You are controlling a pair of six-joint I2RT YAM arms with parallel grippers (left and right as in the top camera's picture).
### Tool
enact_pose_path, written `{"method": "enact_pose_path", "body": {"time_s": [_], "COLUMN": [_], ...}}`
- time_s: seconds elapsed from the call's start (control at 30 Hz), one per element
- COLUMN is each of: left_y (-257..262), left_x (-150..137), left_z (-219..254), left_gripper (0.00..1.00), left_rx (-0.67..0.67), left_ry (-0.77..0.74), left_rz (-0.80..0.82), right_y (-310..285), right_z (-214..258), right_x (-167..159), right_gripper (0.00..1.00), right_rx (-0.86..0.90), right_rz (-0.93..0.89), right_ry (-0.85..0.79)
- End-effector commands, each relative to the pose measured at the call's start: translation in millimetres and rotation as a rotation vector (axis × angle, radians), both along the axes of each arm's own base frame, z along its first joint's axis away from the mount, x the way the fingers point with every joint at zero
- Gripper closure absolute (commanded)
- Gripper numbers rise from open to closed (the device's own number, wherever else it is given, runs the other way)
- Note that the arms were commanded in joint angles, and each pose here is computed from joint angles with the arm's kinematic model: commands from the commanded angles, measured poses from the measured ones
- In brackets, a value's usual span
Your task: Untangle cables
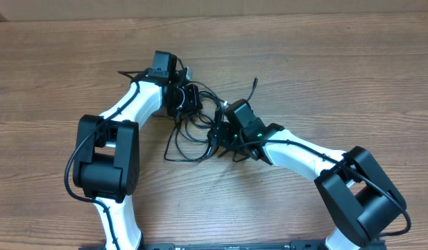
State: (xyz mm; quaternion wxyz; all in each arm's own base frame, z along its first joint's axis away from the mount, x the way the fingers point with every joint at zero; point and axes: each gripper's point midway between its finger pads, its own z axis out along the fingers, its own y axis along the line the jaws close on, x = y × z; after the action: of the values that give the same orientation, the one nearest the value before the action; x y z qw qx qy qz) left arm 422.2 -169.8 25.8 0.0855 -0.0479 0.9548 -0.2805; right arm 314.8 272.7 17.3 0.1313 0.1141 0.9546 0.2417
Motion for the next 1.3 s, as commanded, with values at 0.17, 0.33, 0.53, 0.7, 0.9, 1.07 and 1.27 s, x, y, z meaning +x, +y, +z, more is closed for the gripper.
{"method": "enact_pose_path", "body": {"time_s": [0.17,0.33,0.53,0.7,0.9,1.07,1.27], "left_y": [3,4,5,5,3,3,-8], "left_x": [0,-4,-4,-3,-3,-3,-7], "left_z": [1,-1,-1,-1,0,0,7], "left_gripper": [0.96,0.96,0.96,0.96,0.96,0.96,0.96], "left_rx": [0.022,0.026,0.045,0.057,0.057,0.056,-0.008], "left_ry": [-0.041,-0.019,-0.048,-0.088,-0.120,-0.127,-0.153], "left_rz": [-0.052,-0.052,-0.093,-0.150,-0.201,-0.213,-0.276], "right_y": [-6,-7,-5,-4,-4,-4,-4], "right_z": [7,6,5,5,5,6,6], "right_x": [9,10,5,4,4,5,5], "right_gripper": [0.26,0.25,0.29,0.30,0.30,0.29,0.29], "right_rx": [-0.022,-0.029,-0.023,-0.016,-0.015,-0.013,-0.014], "right_rz": [-0.035,-0.039,-0.026,-0.021,-0.021,-0.021,-0.021], "right_ry": [-0.038,-0.044,-0.025,-0.020,-0.020,-0.023,-0.023]}}
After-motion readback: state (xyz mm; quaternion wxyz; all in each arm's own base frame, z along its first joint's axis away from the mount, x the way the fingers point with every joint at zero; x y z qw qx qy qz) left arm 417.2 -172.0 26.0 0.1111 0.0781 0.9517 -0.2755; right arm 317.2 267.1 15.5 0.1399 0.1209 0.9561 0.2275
